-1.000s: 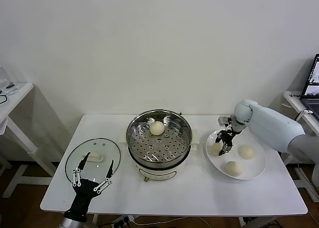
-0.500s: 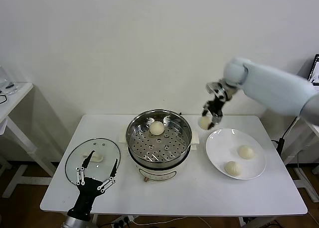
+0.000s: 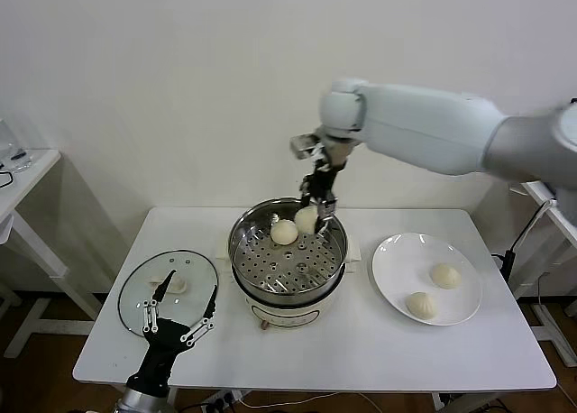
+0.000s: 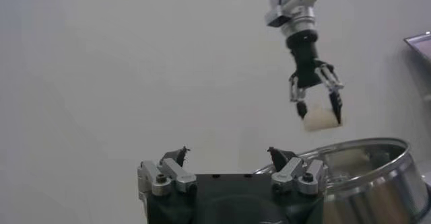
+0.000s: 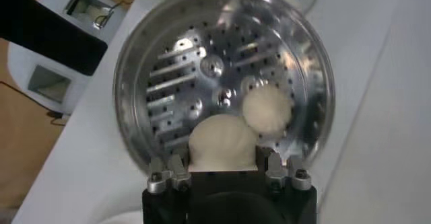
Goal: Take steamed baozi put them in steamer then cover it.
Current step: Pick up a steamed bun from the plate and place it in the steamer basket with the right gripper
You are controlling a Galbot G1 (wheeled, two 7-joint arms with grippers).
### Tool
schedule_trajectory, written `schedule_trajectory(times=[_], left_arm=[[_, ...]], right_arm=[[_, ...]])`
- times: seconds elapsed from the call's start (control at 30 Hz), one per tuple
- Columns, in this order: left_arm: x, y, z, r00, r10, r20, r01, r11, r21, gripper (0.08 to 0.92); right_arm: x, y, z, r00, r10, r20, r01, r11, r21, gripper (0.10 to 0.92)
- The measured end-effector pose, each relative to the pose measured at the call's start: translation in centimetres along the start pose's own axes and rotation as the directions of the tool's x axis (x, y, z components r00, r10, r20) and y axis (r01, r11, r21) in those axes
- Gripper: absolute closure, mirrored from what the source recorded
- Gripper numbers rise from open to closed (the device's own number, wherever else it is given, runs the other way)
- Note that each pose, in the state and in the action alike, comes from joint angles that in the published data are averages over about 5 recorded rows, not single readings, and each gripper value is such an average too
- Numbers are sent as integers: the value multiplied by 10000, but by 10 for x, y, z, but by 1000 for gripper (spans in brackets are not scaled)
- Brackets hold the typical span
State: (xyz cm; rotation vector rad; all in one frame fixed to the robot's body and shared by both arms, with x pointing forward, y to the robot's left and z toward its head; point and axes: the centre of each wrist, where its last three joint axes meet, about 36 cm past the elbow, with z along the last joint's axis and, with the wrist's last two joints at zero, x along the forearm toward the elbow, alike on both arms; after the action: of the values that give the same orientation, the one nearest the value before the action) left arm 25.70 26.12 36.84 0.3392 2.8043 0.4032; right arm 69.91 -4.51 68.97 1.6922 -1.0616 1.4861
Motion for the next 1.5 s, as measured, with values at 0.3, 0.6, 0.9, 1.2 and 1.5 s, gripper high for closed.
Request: schedule_trajectory(times=[0.3,0.6,0.9,1.2,1.5], left_arm=[[0,0,-1,10000,-60,38,60,10000,5,177],[2,3,-1,9999,-151,19,151,9999,-59,177],[3,6,-2,9997,-225,40,226,9996,-140,177],[4,7,-1,9995,-301,18,301,9994,-168,177],[6,8,-3,9994,-345,11,346,9992,-203,177]], right_arm=[[-45,-17,-47,9998,-120,-142,123,9996,235,369],[-77,-25,-70,9999,-66,-93,68,9996,287,369],[-99,-28,-77,9999,-49,-105,52,9996,275,326],[-107,-26,-76,10000,-9,-47,10,9995,318,201],[-70,-10,-47,9999,109,-124,-102,9984,552,199]])
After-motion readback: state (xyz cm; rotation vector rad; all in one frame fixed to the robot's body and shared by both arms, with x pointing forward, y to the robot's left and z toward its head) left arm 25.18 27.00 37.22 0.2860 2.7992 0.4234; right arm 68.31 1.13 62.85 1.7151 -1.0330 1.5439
